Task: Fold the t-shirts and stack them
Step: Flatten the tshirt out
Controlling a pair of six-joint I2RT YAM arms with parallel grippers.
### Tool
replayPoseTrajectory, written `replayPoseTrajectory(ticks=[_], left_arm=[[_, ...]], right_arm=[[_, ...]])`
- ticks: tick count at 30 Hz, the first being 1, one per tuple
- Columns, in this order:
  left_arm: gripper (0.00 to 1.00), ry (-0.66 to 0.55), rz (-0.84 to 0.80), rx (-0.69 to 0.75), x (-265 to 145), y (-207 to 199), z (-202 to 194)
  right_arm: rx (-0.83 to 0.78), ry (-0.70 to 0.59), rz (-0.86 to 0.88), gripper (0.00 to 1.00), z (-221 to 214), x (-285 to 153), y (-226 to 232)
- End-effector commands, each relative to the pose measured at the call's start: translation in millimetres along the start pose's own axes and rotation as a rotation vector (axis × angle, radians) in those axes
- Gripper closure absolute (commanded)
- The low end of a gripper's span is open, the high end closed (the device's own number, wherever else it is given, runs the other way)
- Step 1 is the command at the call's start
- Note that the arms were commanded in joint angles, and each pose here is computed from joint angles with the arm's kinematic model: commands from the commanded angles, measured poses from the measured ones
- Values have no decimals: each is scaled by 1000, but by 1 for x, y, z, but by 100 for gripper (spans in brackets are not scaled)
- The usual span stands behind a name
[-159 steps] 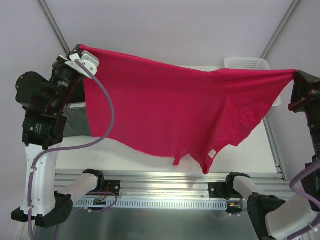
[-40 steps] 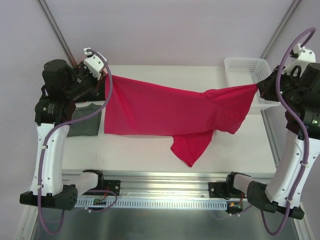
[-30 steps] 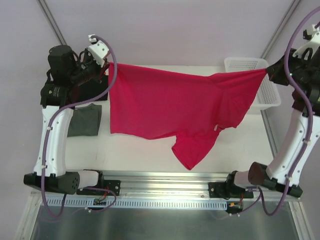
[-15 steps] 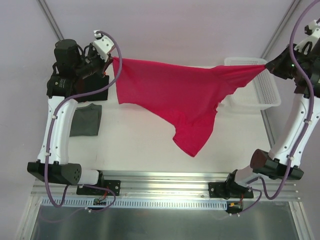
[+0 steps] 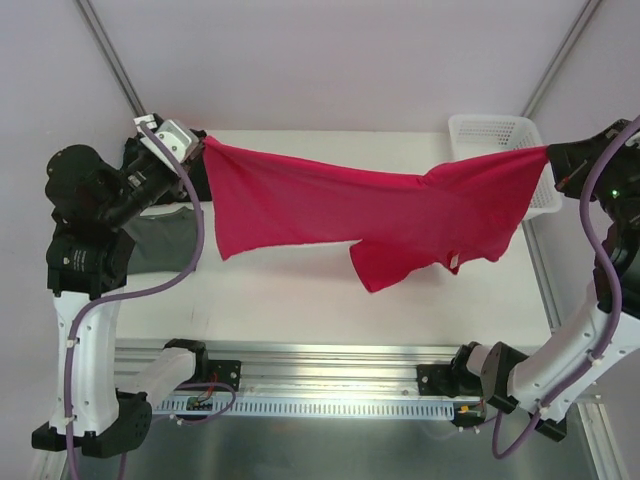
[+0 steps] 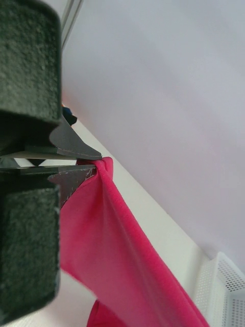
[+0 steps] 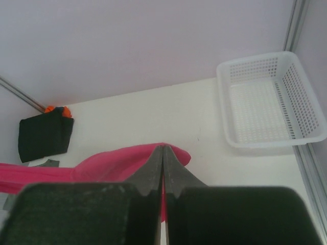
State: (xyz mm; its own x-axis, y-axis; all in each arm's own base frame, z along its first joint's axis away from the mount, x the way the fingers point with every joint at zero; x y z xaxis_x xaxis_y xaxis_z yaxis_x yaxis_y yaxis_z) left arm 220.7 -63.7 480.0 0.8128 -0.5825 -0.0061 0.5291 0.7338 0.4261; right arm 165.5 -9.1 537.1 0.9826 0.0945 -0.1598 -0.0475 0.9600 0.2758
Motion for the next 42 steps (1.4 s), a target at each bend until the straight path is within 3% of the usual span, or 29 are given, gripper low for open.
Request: replayPoseTrajectory(ticks=[1,6,16,21,29,34,42], left_arm=[[100,-61,26,23,1,9,21],[100,-42,30,81,16,22,20],[100,82,-14,55,97,51,-38],[100,60,40,45,115,71,-29],[100,-26,82,54,81,65,11],[100,-76,124,80,37,49,32],[100,-107,215,63,-15,37,55]], right_arm=[[47,-39,45,99,9,-7,11],[136,-74,28,100,28,20,-11],[161,-74,-75,99,52,96,-98],[160,-80,-87,99,52,102,-107],[112,-96,6,99,47,74,-72],[-84,-142,20,100,44,26,-36],[-113,-152,33,100,18,-23,2]])
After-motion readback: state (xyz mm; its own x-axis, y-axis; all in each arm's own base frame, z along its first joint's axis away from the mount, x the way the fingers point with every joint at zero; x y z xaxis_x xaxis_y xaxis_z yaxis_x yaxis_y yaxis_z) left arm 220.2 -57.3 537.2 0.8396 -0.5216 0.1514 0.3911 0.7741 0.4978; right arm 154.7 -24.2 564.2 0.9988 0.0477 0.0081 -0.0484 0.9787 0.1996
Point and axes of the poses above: each gripper's point midway between its finger pads, its own x axis out along the fingers, its own y axis along the line the jaws close on, z = x × y, the point moved 6 cm from there along -x, back along the fingers, and after that the axes turned 1 degree about -x, right-handed, at the moved point
